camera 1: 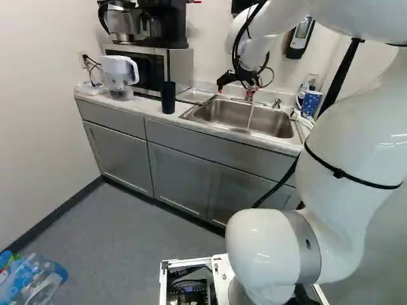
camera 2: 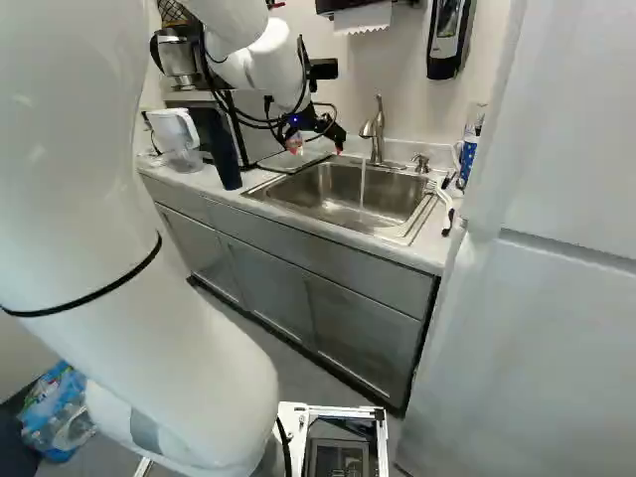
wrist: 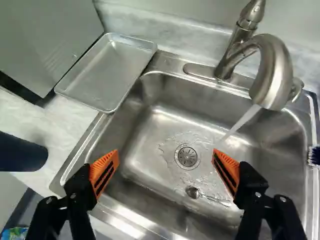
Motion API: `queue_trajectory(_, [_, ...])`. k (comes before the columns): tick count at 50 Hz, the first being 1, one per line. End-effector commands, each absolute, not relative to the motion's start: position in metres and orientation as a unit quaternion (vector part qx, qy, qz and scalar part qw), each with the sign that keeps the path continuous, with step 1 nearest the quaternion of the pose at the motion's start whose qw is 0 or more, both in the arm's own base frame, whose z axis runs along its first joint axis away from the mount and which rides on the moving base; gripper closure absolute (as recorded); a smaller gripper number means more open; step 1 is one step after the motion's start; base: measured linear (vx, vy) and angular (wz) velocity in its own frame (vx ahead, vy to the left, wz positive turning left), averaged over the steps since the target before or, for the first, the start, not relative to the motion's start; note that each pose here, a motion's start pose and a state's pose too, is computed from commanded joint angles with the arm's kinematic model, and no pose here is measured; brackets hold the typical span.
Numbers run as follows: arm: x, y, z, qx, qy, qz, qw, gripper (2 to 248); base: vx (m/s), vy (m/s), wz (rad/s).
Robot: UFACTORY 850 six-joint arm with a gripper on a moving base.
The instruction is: Rinse the cup and place it in the tray
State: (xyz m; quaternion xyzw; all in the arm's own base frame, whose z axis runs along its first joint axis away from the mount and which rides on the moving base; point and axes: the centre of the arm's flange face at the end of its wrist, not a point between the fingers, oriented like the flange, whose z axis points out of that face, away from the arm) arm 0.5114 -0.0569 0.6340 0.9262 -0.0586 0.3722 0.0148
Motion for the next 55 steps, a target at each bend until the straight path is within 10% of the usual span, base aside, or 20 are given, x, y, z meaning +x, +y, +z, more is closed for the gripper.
queue_trajectory(55, [0.497,0.034,0.634,0.928,0.024,0.372,-0.018,3,0.0,0.0,0.0])
